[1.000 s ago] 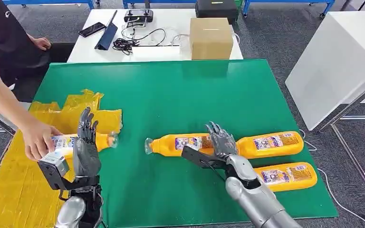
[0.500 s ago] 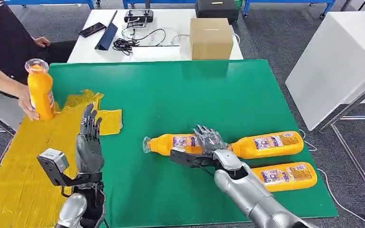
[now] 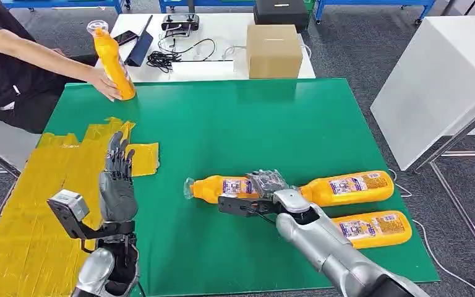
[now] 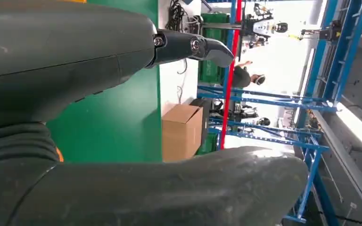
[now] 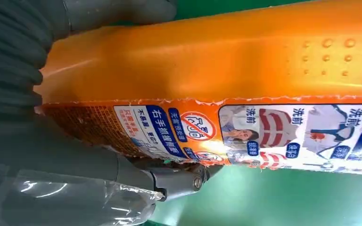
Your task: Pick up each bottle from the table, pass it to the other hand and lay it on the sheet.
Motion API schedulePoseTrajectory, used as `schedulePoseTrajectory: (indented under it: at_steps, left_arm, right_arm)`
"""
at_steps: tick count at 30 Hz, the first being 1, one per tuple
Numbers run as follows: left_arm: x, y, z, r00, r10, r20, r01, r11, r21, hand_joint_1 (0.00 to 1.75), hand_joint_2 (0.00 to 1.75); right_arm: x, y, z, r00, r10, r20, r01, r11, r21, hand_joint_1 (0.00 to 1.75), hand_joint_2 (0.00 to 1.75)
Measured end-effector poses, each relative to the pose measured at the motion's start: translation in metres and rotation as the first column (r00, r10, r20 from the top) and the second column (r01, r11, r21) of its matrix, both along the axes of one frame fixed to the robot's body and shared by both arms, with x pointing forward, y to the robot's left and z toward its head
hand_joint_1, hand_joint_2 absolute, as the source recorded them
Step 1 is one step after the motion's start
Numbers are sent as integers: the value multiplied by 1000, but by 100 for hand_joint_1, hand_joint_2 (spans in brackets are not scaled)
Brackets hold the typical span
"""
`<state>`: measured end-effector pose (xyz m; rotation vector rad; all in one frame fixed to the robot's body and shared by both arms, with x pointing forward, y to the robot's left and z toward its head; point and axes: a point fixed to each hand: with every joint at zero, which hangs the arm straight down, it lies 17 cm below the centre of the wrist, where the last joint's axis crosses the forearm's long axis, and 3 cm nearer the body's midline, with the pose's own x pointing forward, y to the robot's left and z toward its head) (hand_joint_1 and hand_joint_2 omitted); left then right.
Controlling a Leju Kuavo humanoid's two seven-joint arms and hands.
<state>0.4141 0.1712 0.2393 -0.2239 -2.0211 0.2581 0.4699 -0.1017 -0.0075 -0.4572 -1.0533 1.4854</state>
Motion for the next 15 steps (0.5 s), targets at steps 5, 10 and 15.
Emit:
schedulePoseTrajectory:
  at_steps: [5,10,15]
  left_arm:
    - [1,0,0,1000,0,-3,0,1000,-6,0,0]
    - [2,3,-3,1000,3,-16,-4,1000,-22,0,0]
    - [-1,1,-16,997,-50,-56,44,995,-92,0,175]
  right_arm:
    - [-1,1,-1,1000,3,-12,-3,1000,5,175,175]
    - [3,0,2,998,-58,-12,59,996,63,175,175]
    - [2,11,33,978,-188,94,152,940,306,175,175]
